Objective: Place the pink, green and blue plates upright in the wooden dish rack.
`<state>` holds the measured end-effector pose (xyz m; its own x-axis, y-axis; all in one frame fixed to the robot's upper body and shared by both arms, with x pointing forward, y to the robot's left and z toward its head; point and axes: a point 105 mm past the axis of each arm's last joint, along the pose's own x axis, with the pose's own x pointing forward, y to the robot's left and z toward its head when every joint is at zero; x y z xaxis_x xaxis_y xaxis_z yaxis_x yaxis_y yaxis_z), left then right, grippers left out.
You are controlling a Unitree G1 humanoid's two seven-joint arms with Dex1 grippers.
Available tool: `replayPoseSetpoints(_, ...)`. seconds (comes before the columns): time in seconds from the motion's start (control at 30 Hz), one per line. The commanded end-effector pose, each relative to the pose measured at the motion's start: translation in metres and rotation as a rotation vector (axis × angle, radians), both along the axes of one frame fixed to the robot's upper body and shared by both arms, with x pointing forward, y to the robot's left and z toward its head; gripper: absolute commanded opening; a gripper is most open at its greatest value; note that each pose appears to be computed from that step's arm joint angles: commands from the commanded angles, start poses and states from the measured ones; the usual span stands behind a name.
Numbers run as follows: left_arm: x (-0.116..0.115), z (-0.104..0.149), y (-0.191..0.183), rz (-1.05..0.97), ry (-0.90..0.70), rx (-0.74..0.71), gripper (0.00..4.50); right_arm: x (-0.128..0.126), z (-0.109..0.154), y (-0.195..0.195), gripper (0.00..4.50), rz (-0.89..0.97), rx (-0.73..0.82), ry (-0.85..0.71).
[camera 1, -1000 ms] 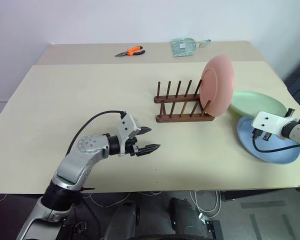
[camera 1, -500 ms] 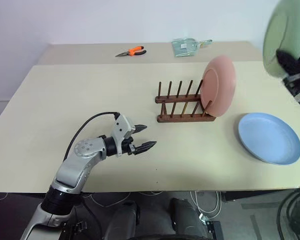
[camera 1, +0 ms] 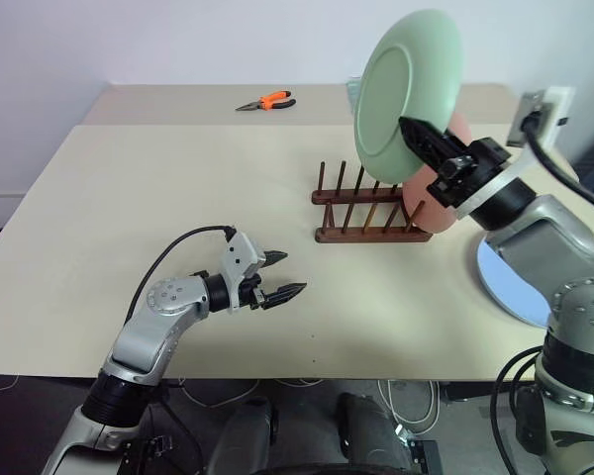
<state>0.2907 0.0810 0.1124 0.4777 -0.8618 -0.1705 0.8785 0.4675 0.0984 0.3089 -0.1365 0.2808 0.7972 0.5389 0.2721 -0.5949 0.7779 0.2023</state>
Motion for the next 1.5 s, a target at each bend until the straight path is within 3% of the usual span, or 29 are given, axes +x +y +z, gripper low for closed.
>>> replayPoseSetpoints(0.03, -0.002, 0.009, -0.001, -0.004, -0.032, -0.005, 3.62, 0.002, 0.006, -0.003, 0.02, -0.028, 0.004, -0.039)
replayPoseSetpoints(0.33, -0.004, 0.010, 0.001, 0.006, -0.026, -0.007, 3.62, 0.023, -0.020, -0.011, 0.02, -0.094, -0.047, 0.058)
replayPoseSetpoints(0.47, -0.004, 0.010, 0.000, 0.004, -0.023, -0.016, 3.62, 0.024, -0.023, -0.004, 1.54, -0.069, -0.076, 0.061)
replayPoseSetpoints(0.57, -0.005, 0.011, -0.001, 0.000, -0.019, -0.023, 3.62, 0.024, -0.014, -0.008, 3.11, -0.124, -0.158, -0.018)
replayPoseSetpoints(0.8, -0.006, 0.009, -0.005, -0.022, -0.009, -0.025, 3.62, 0.000, 0.044, -0.056, 3.11, -0.233, -0.297, -0.258)
replayPoseSetpoints(0.93, -0.005, 0.007, -0.009, -0.049, -0.002, -0.023, 3.62, -0.021, 0.053, -0.111, 4.39, -0.352, -0.328, -0.234)
replayPoseSetpoints(0.97, -0.005, 0.006, -0.010, -0.058, 0.001, -0.021, 3.62, -0.024, 0.045, -0.124, 4.46, -0.393, -0.377, -0.201)
replayPoseSetpoints(1.03, -0.003, 0.003, -0.014, -0.082, 0.006, -0.017, 3.62, -0.029, -0.011, -0.139, 4.46, -0.450, -0.690, -0.021)
replayPoseSetpoints(1.1, -0.002, 0.002, -0.017, -0.097, 0.009, -0.017, 3.62, -0.039, -0.054, -0.137, 4.46, -0.401, -0.899, 0.091)
replayPoseSetpoints(1.2, -0.001, 0.001, -0.021, -0.116, 0.006, -0.015, 3.62, -0.051, -0.104, -0.127, 4.46, -0.331, -0.996, 0.212)
replayPoseSetpoints(1.47, -0.001, 0.000, -0.023, -0.135, 0.006, -0.010, 3.62, -0.048, -0.166, -0.150, 4.46, -0.446, -1.282, 0.338)
replayPoseSetpoints(1.5, -0.001, 0.000, -0.022, -0.135, 0.006, -0.008, 3.62, -0.048, -0.171, -0.152, 4.22, -0.455, -1.293, 0.352)
